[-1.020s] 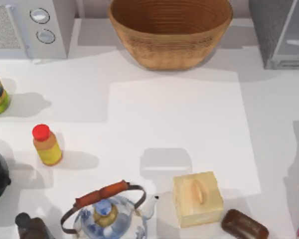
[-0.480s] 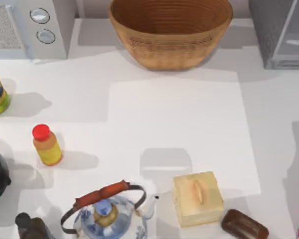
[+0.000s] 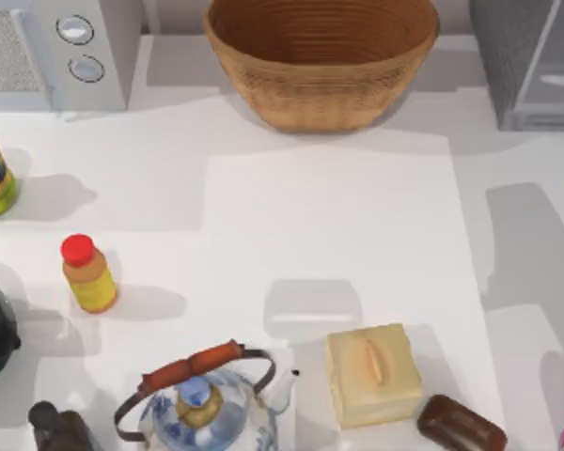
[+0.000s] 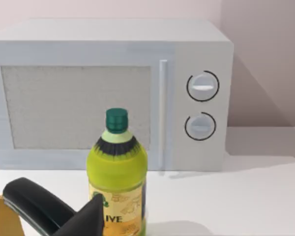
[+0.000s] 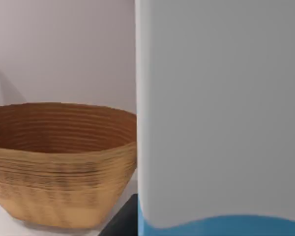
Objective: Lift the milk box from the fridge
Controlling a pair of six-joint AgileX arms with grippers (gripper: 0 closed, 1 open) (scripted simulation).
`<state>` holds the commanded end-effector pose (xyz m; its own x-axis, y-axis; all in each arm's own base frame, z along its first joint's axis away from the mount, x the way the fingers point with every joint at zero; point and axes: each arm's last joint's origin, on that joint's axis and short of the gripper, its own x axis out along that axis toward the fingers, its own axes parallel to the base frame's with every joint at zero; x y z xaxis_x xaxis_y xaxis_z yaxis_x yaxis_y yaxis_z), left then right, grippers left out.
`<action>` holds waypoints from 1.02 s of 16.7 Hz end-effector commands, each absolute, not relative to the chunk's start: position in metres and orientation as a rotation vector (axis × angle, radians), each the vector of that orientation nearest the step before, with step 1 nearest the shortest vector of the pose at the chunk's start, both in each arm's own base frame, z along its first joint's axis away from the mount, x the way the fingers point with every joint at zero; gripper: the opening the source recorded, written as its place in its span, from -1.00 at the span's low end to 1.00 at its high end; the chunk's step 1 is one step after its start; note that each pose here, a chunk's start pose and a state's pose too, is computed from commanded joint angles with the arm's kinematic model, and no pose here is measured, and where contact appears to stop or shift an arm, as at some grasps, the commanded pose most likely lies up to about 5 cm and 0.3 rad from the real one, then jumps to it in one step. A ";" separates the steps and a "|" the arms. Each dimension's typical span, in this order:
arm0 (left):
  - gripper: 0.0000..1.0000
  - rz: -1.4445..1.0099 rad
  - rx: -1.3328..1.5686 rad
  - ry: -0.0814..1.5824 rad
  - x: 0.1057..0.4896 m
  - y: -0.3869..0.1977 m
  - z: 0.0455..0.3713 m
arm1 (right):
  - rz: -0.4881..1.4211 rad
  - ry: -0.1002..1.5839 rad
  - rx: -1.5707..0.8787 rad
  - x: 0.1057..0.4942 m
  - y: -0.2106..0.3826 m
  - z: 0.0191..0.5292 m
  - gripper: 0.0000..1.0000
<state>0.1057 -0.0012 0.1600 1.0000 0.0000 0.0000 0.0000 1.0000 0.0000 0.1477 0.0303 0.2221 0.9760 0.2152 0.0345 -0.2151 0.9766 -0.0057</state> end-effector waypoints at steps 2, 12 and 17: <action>1.00 0.000 0.000 0.000 0.106 -0.001 0.160 | 0.292 -0.037 -0.002 0.171 0.048 0.234 -1.00; 1.00 0.000 0.000 0.000 0.106 -0.001 0.160 | 0.652 -0.006 -0.004 0.278 0.198 0.183 -1.00; 1.00 0.000 0.000 0.000 0.106 -0.001 0.160 | 0.749 0.002 -0.002 0.286 0.247 0.134 -1.00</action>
